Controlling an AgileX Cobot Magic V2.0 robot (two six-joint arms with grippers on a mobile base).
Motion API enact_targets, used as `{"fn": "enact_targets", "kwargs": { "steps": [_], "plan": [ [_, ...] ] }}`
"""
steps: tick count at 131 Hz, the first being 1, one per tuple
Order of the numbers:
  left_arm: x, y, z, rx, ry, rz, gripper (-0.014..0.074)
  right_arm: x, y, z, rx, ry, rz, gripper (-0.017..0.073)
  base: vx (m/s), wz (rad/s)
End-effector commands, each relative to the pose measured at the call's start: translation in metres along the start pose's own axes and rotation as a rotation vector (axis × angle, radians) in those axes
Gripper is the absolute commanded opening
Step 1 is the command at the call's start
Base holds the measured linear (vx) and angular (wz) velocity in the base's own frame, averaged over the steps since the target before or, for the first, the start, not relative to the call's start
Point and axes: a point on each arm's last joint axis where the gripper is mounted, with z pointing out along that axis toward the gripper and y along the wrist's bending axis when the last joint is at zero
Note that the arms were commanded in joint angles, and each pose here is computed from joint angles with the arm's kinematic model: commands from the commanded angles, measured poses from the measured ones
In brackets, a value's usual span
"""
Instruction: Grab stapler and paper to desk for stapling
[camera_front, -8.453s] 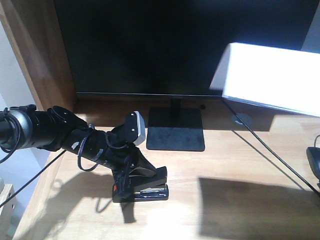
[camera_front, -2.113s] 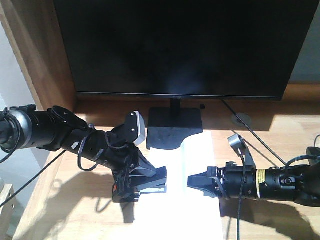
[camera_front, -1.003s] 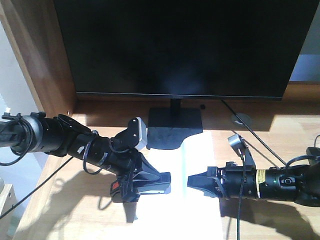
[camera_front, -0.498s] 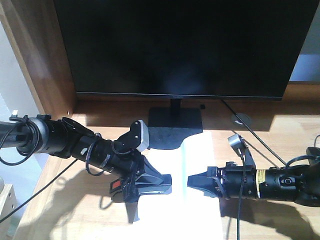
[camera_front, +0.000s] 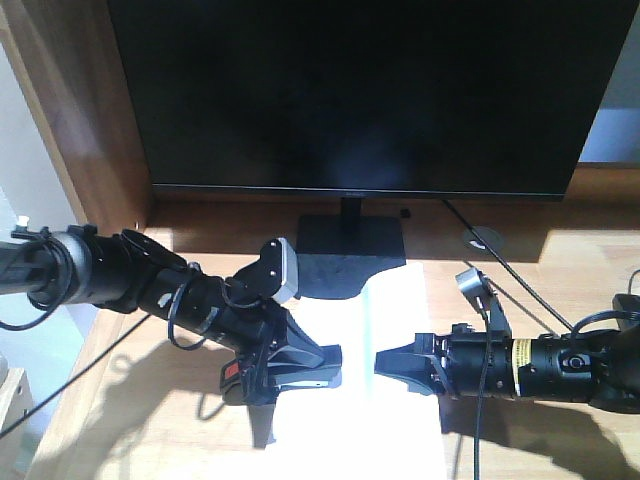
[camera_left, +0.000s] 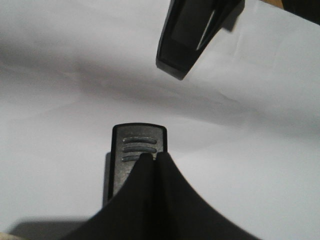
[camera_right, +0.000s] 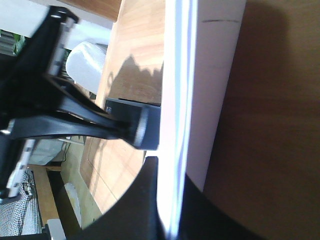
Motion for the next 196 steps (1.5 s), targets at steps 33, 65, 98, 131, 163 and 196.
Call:
{"fn": "enact_targets", "kwargs": {
  "steps": [33, 65, 98, 131, 163, 196],
  "plan": [
    [-0.055, -0.015, -0.046, -0.111, -0.085, 0.138, -0.0006, -0.011, 0.017, -0.004, -0.093, -0.049, -0.043, -0.0003, 0.00, 0.00],
    [-0.065, -0.020, -0.057, -0.139, -0.101, 0.169, -0.0006, -0.011, 0.017, -0.004, -0.093, -0.052, -0.041, 0.0046, 0.00, 0.00],
    [-0.065, -0.020, -0.057, -0.139, -0.101, 0.169, -0.0006, -0.011, 0.016, -0.004, -0.087, -0.051, -0.049, 0.0379, 0.00, 0.00],
    [-0.065, -0.020, -0.057, -0.138, -0.101, 0.169, -0.0006, -0.012, 0.011, -0.006, 0.032, -0.041, -0.080, 0.0576, 0.00, 0.00],
    [-0.066, -0.020, -0.058, -0.141, -0.103, 0.170, -0.0006, -0.019, 0.015, -0.024, 0.281, -0.037, -0.234, 0.0556, 0.00, 0.00],
    [-0.076, -0.020, -0.072, -0.244, -0.100, 0.120, -0.0006, -0.033, 0.031, -0.057, 0.562, -0.119, -0.402, 0.0524, 0.00, 0.00]
  ]
}}
